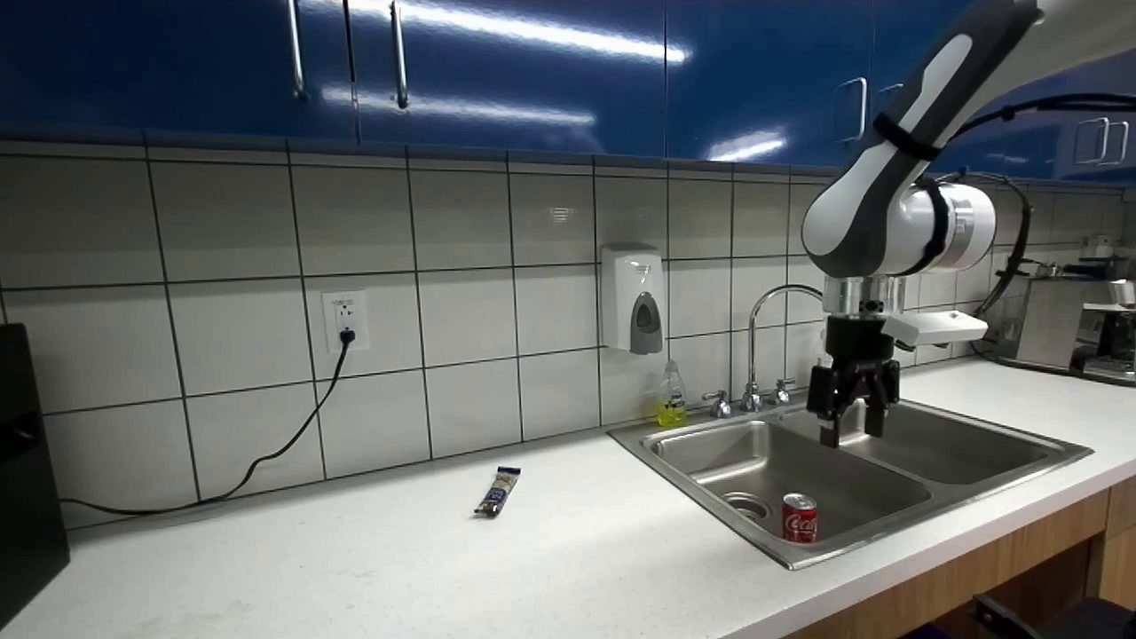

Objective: Put the red can in the sink on the left.

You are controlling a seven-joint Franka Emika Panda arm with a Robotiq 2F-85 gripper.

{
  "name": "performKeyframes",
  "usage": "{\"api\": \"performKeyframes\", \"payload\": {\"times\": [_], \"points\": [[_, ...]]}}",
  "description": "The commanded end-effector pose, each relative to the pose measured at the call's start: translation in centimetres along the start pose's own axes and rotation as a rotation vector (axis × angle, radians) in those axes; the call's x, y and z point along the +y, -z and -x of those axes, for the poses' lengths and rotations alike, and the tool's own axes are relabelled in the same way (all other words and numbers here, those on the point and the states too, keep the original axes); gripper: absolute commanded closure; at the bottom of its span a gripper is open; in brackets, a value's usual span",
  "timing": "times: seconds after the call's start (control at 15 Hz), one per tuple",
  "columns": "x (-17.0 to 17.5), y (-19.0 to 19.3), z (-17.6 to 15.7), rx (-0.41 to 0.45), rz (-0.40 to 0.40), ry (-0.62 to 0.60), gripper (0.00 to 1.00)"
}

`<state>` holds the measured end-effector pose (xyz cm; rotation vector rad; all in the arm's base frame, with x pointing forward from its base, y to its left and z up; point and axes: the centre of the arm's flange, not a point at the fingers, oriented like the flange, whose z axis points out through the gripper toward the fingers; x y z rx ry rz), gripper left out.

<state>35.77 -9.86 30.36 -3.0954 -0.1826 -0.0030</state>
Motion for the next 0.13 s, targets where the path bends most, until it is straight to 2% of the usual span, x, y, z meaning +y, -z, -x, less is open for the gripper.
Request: {"api": "performKeyframes", "payload": {"times": [0.0,0.07], "points": [[-0.01,0.08,0.01,0.001,0.000,0.000,0.00],[-0.03,0.08,0.01,0.001,0.000,0.001,0.00]]}}
